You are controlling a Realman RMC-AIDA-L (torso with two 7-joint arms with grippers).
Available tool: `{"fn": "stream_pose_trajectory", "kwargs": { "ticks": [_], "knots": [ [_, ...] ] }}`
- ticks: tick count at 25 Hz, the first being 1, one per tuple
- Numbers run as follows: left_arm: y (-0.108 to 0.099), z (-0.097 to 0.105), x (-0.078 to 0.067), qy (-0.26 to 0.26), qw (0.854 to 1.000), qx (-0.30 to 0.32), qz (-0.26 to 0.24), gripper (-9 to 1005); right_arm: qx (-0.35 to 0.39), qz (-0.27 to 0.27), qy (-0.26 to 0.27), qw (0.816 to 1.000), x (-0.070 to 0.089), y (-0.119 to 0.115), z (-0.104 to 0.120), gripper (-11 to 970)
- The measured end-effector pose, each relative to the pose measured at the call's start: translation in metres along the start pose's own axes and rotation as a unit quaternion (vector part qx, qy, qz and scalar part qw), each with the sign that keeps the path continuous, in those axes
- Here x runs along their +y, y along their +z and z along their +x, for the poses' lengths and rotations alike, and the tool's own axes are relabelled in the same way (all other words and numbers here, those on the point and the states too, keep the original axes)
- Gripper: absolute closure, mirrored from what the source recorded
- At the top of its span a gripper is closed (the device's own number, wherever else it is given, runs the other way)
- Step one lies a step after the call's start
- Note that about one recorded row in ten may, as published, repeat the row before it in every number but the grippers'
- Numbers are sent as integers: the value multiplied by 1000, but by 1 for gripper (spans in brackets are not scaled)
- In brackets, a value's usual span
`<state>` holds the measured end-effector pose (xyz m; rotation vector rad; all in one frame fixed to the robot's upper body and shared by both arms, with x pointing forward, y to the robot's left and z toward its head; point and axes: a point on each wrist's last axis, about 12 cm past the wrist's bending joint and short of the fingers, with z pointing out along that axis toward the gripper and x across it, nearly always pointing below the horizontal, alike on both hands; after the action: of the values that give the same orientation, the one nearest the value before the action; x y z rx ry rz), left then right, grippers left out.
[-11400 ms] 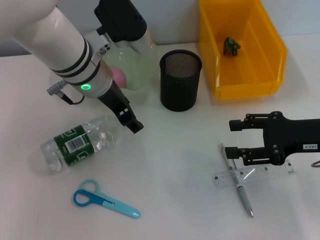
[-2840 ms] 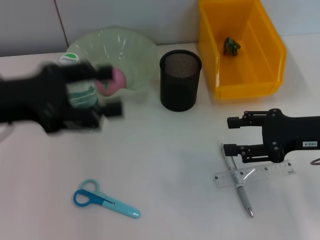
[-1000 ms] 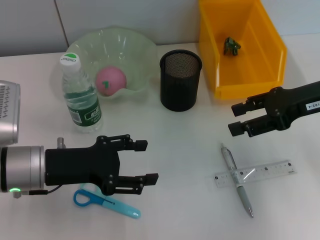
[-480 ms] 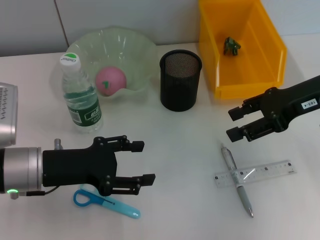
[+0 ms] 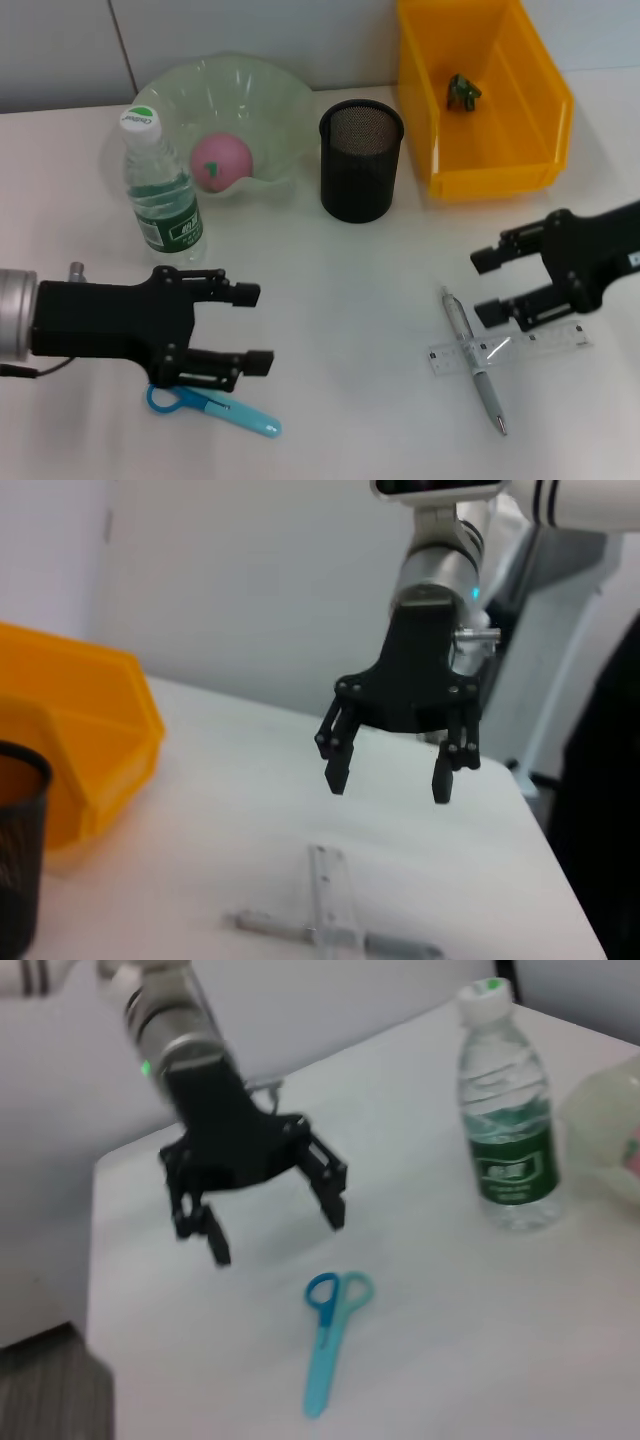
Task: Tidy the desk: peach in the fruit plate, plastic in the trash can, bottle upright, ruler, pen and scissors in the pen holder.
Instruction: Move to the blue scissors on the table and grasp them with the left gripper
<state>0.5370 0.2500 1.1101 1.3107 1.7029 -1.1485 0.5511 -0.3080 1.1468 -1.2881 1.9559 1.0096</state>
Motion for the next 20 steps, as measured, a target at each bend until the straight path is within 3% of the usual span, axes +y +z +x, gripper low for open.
{"fn": "stream_pose_trajectory", "kwargs": {
  "ticks": [4, 5, 6, 9, 10, 11, 15, 18, 19, 20],
  "knots": [
    [-2, -15, 2, 15, 998, 53, 8, 189, -2, -6, -3, 1000, 3, 1, 7, 221],
    [2, -32, 3, 42, 995, 94, 13, 189, -5, -10, 2, 1000, 6, 1, 10, 221],
    [2, -32, 3, 42, 995, 94, 13, 189, -5, -10, 2, 1000, 6, 1, 10, 221],
    [7, -59, 1, 84, 984, 153, 19, 189, -15, -15, 8, 1000, 9, -1, 14, 221],
    [11, -76, -1, 107, 975, 191, 21, 189, -23, -16, 15, 1000, 10, -2, 14, 221],
    [11, -76, -1, 107, 975, 191, 21, 189, -23, -16, 15, 1000, 10, -2, 14, 221],
    [25, -104, -6, 152, 947, 282, 21, 189, -34, -9, 35, 999, 10, -7, 14, 221],
    [32, -109, -7, 164, 936, 312, 19, 189, -35, -9, 41, 998, 9, -8, 13, 221],
    [47, -119, -11, 186, 907, 376, 23, 189, -35, -10, 45, 998, 9, -9, 12, 221],
    [50, -120, -13, 194, 902, 385, 27, 189, -35, -11, 49, 998, 9, -9, 11, 221]
  ]
}}
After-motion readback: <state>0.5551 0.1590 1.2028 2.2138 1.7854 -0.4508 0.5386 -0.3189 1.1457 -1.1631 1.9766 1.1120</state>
